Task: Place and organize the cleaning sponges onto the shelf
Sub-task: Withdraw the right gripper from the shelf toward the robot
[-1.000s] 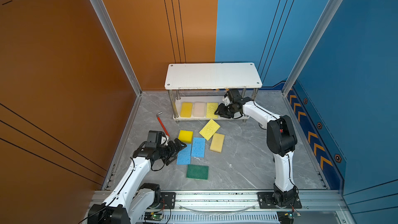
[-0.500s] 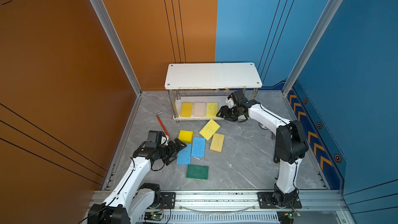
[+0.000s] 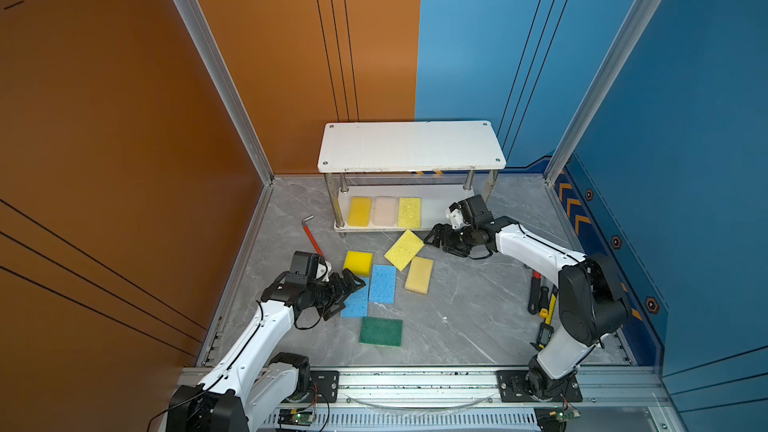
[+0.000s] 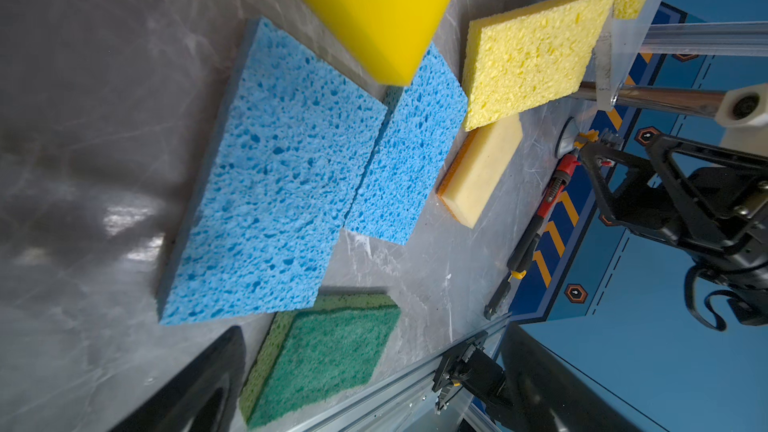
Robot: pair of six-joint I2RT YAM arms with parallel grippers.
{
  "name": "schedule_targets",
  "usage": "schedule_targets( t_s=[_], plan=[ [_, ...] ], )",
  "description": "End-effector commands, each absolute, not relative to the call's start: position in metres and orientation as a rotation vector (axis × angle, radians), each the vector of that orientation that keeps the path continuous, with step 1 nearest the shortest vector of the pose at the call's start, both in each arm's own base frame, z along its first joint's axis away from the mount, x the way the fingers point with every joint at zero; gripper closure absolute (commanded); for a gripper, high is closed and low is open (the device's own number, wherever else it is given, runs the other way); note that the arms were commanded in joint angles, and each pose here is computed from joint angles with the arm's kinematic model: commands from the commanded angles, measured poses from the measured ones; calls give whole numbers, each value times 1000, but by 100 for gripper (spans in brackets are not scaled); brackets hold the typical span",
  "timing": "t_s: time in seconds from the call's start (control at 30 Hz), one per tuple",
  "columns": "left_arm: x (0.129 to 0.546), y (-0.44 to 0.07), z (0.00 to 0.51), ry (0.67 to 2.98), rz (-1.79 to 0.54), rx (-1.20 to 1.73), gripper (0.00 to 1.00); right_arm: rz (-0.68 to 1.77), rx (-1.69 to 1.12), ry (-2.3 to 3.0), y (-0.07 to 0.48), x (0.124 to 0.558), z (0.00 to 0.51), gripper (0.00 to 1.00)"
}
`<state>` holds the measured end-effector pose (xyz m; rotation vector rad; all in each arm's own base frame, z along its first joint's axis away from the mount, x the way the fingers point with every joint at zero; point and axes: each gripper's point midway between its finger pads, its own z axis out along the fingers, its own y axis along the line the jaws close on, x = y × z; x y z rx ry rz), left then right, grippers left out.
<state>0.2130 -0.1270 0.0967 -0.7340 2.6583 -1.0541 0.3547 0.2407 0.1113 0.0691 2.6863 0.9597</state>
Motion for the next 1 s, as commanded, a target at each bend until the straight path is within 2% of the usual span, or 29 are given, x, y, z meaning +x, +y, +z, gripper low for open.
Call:
schedule_targets(
  t_s=[0.0,0.3,0.97],
  plan=[
    [217,-127,103,2630,-1033,-712,3,1085,23,2574,250,358,130,13],
    [213,-127,101,2631,-1030,-716,3,1200,-9,2510,258,362,118,11],
    [213,-128,101,2640,-1036,-716,3,1232,9,2529,274,377,89,16]
  ],
)
